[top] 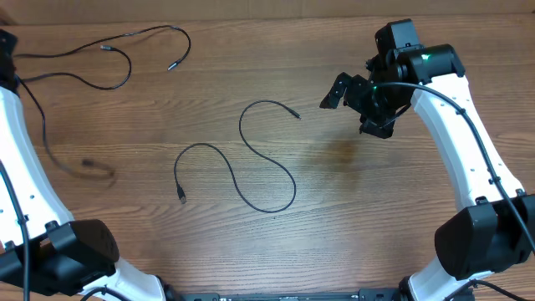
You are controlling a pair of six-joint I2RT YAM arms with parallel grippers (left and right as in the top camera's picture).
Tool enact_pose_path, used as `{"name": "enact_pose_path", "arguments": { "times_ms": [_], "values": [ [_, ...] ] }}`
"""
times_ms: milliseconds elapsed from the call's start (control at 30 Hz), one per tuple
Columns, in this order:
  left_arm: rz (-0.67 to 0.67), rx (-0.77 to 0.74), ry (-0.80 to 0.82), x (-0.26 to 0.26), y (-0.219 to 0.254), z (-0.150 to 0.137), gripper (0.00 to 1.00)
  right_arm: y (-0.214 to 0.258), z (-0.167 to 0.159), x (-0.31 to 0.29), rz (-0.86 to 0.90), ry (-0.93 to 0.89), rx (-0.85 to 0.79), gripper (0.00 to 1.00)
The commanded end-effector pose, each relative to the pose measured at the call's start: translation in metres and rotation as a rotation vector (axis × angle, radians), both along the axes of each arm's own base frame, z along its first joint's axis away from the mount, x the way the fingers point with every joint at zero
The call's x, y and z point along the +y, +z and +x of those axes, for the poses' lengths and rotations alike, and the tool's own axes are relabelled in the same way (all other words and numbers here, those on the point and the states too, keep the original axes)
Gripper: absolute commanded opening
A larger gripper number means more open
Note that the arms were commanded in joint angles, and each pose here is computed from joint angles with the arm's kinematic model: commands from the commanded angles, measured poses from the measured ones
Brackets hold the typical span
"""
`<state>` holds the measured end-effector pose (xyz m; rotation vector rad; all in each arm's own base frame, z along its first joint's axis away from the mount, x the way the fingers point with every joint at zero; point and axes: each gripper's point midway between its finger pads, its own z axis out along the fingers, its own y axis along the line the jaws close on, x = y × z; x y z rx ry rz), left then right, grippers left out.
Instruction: Untangle cables
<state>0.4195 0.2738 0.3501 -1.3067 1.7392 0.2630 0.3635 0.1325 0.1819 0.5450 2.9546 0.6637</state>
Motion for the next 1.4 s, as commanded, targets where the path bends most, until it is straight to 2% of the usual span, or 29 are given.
{"name": "enact_pose_path", "arguments": {
  "times_ms": [0, 67, 200, 300, 433, 600, 700, 867, 933, 967, 1000, 1100, 1200, 1300, 1367],
  "values": [
    [-0.022, -0.102, -0.083, 0.012, 0.010, 0.016, 0.04, 0.009, 0.003, 0.000, 0.002, 0.003, -0.030, 1.00],
    [-0.032, -0.170, -0.116, 0.023, 0.020, 0.018, 0.04, 0.009, 0.003, 0.000, 0.002, 0.003, -0.031, 1.00],
    [-0.078, -0.117, -0.077, 0.042, -0.004, 0.006, 0.04, 0.009, 0.003, 0.000, 0.002, 0.003, -0.031, 1.00],
    [-0.220, -0.052, -0.159, 0.034, -0.060, 0.020, 0.04, 0.009, 0.003, 0.000, 0.002, 0.003, -0.030, 1.00],
    [-0.480, -0.006, -0.318, 0.003, -0.133, 0.046, 0.04, 0.009, 0.003, 0.000, 0.002, 0.003, -0.031, 1.00],
    [-0.703, 0.002, -0.447, -0.029, -0.180, 0.059, 0.04, 0.009, 0.003, 0.000, 0.002, 0.003, -0.030, 1.00],
    [-0.716, 0.044, -0.435, -0.029, -0.192, 0.054, 0.04, 0.009, 0.003, 0.000, 0.002, 0.003, -0.030, 1.00],
    [-0.568, 0.240, -0.390, -0.008, -0.212, 0.028, 0.04, 0.009, 0.003, 0.000, 0.002, 0.003, -0.031, 1.00],
    [-0.531, 0.294, -0.433, -0.008, -0.216, 0.021, 0.04, 0.009, 0.003, 0.000, 0.002, 0.003, -0.030, 1.00],
    [-0.530, 0.301, -0.438, -0.009, -0.216, 0.020, 0.09, 0.009, 0.003, 0.000, 0.002, 0.003, -0.031, 1.00],
    [-0.535, 0.300, -0.440, -0.010, -0.216, 0.020, 0.31, 0.009, 0.003, 0.000, 0.002, 0.003, -0.031, 1.00],
    [-0.575, 0.251, -0.491, -0.021, -0.209, 0.026, 0.53, 0.009, 0.003, 0.000, 0.002, 0.003, -0.030, 1.00],
    [-0.629, 0.153, -0.584, -0.039, -0.190, 0.039, 0.61, 0.009, 0.003, 0.000, 0.002, 0.003, -0.031, 1.00],
    [-0.713, -0.020, -0.755, -0.068, -0.150, 0.058, 0.70, 0.009, 0.003, 0.000, 0.002, 0.003, -0.031, 1.00],
    [-0.781, -0.148, -0.889, -0.090, -0.118, 0.065, 0.71, 0.009, 0.003, 0.000, 0.002, 0.003, -0.030, 1.00]
  ]
}}
